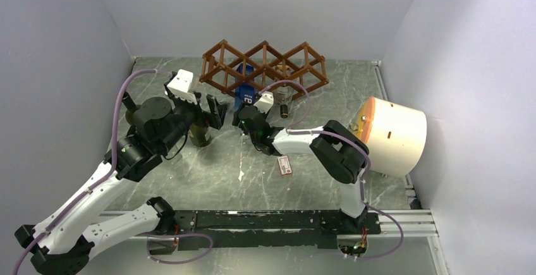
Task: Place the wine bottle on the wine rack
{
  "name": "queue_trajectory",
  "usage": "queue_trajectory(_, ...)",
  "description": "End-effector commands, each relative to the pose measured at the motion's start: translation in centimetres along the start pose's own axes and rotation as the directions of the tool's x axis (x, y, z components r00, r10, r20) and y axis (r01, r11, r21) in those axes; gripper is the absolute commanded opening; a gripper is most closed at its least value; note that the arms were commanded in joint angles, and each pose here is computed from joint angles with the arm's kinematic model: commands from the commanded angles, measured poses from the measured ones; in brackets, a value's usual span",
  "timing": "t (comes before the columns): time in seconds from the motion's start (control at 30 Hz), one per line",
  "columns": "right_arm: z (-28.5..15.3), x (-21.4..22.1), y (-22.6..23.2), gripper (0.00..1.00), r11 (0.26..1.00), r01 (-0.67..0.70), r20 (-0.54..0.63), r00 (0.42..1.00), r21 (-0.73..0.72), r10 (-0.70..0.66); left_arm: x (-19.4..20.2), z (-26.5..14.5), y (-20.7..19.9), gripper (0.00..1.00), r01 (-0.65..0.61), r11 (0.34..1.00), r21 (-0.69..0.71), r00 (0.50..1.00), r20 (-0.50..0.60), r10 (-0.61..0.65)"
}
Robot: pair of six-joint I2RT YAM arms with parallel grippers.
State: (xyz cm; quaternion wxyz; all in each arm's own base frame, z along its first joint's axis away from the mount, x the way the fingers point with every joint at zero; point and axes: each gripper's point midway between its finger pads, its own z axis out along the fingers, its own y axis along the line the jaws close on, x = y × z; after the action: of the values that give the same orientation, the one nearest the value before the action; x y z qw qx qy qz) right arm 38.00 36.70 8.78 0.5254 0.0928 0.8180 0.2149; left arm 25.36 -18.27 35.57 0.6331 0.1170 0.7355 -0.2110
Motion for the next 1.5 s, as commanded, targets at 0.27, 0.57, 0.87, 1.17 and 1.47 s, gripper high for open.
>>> queue_trajectory(0.27, 2.1, -9.3, 4.2, 0.01, 0.971, -0.225, 0.222, 0.945, -0.084, 0.238, -1.4, -0.5, 0.3, 1.0, -0.01, 1.0, -0.013, 0.999, 0.032, 0.01)
queue_trajectory(0.57, 3.7, -9.4, 4.4, 0.33, 0.984, -0.168, 0.213, 0.961, -0.062, 0.178, -1.2, -0.6, 0.3, 1.0, -0.014, 1.0, -0.013, 1.0, 0.027, 0.014)
queue_trajectory(0.87, 5.3, -9.3, 4.0, 0.48, 0.992, -0.128, 0.24, 0.962, -0.022, 0.129, -1.2, -0.8, 0.5, 1.0, -0.015, 1.0, -0.016, 1.0, 0.024, 0.016)
queue_trajectory(1.17, 6.5, -9.8, 4.1, 0.6, 0.994, -0.108, 0.231, 0.967, -0.026, 0.111, -1.0, -1.0, 0.6, 1.0, -0.017, 1.0, -0.021, 1.0, 0.019, 0.018)
queue_trajectory(1.47, 6.7, -9.9, 4.0, 0.82, 0.999, -0.054, 0.228, 0.972, -0.006, 0.054, -0.7, -0.9, 0.8, 1.0, -0.026, 0.999, -0.026, 1.0, 0.013, 0.027)
